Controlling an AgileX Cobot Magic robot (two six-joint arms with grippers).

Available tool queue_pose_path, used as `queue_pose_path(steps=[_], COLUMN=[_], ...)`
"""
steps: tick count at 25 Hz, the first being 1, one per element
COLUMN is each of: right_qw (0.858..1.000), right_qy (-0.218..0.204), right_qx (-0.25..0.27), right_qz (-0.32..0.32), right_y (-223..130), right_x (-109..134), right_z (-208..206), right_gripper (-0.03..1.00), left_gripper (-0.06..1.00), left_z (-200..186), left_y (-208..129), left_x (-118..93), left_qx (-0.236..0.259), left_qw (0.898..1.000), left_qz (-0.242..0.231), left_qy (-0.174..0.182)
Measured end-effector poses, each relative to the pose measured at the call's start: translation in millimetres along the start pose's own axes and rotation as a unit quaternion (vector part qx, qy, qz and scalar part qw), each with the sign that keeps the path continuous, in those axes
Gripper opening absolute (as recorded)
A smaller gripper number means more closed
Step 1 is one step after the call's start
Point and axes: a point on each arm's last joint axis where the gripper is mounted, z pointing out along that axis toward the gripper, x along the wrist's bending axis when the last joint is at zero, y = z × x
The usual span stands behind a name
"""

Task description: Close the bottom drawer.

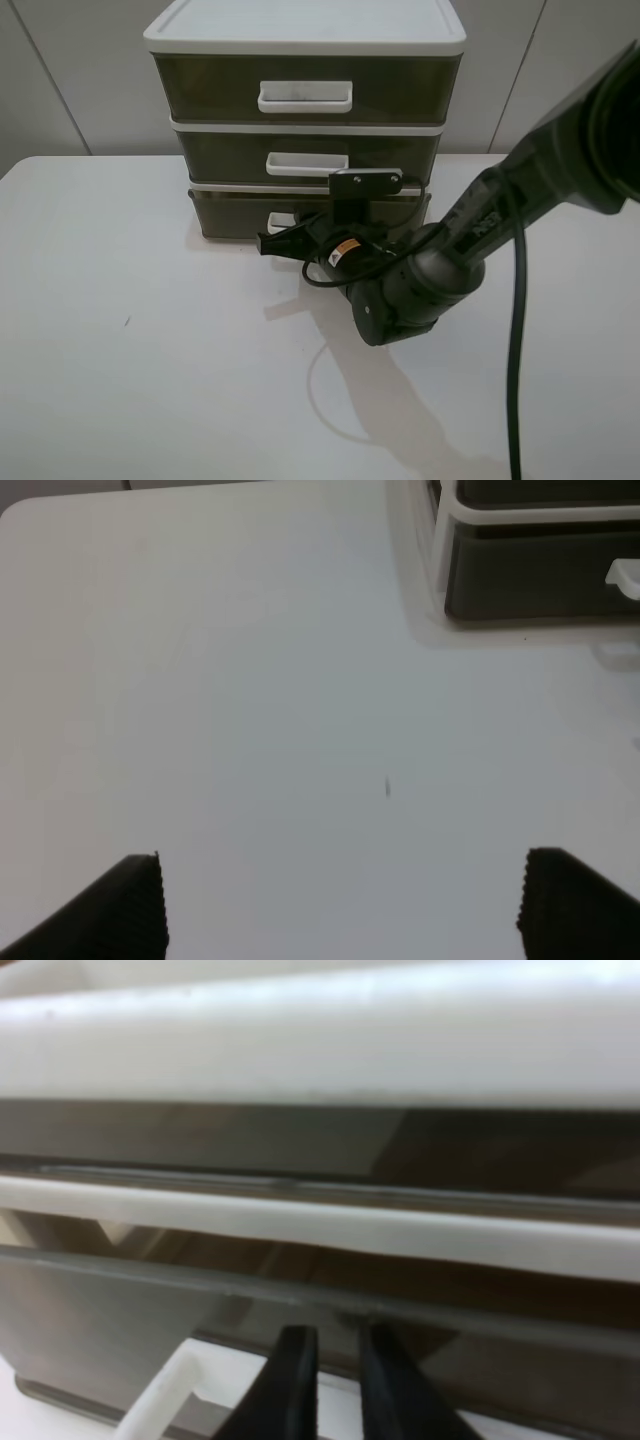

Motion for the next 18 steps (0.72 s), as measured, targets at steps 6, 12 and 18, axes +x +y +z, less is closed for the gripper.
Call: queue_pose_path(steps=[6, 12, 18], right_qw=[1.000, 1.000, 0.999], right_qy=[0.000, 0.006, 0.047], right_qx=[0.000, -0.002, 0.010], right_qz=[0.000, 0.001, -0.019], right_y=[0.0, 13.4, 32.2], right_x=[0.0, 0.4, 3.5], right_z=[0.0, -16.6, -54.1], right_gripper=[0.02, 0.02, 0.02], left_gripper=[0.72, 0.72, 0.72], left_z=[0.0, 0.0, 0.0], left_y=[0.0, 0.0, 0.0], left_x=[0.0, 0.0, 0.0], left_qx=[0.000, 0.000, 0.000], left_qw=[1.000, 1.000, 1.000], left_qz=[0.000, 0.000, 0.000], left_qy=[0.000, 0.000, 0.000])
